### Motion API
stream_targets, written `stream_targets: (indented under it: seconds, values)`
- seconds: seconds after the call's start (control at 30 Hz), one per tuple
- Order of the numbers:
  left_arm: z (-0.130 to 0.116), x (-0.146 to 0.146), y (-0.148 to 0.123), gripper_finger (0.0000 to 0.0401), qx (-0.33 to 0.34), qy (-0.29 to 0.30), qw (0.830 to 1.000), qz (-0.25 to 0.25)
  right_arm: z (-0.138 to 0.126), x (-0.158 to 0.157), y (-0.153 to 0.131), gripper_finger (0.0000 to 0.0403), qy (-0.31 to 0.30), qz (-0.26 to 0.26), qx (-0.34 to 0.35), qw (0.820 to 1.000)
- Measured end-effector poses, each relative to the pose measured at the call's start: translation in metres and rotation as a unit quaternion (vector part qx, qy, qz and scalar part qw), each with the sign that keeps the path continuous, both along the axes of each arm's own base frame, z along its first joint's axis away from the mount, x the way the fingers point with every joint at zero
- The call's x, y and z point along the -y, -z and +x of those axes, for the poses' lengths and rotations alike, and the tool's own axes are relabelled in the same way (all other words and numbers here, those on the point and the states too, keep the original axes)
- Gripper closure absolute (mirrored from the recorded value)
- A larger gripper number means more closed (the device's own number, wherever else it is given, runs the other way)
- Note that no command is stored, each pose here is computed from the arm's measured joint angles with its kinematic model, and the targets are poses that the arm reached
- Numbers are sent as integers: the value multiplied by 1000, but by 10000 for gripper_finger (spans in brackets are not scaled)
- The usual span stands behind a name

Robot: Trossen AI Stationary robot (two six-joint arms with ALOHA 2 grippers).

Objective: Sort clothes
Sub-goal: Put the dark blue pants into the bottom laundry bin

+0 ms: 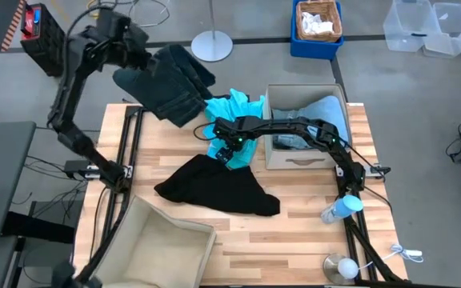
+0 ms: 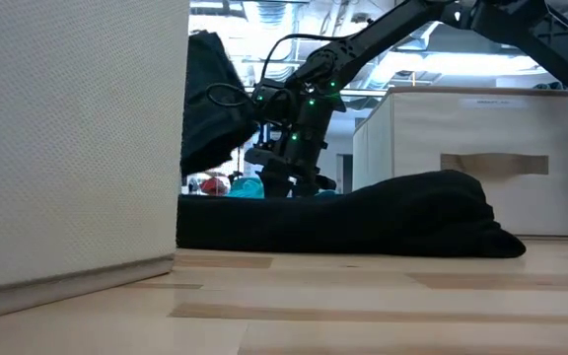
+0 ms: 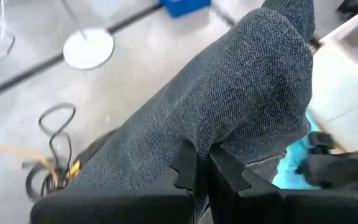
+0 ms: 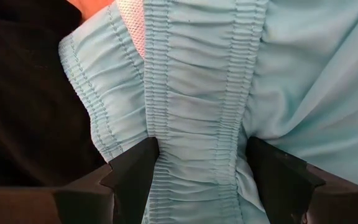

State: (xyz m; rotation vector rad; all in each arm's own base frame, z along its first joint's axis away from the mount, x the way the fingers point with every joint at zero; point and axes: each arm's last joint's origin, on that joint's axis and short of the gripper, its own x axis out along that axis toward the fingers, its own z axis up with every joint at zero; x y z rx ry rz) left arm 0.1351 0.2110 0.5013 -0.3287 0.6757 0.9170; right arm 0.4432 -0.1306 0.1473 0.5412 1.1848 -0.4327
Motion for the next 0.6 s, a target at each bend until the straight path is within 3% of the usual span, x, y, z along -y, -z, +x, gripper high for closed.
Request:
stream_targets:
  seconds: [0.27,0.6]
  values:
    - [-12,56,-30,394,54,49,995,67,1,0,0,127,0,-2,3,1000]
    - [-34,116,-56,394,122,116,976,134,1,0,0,127,0,-3,3,1000]
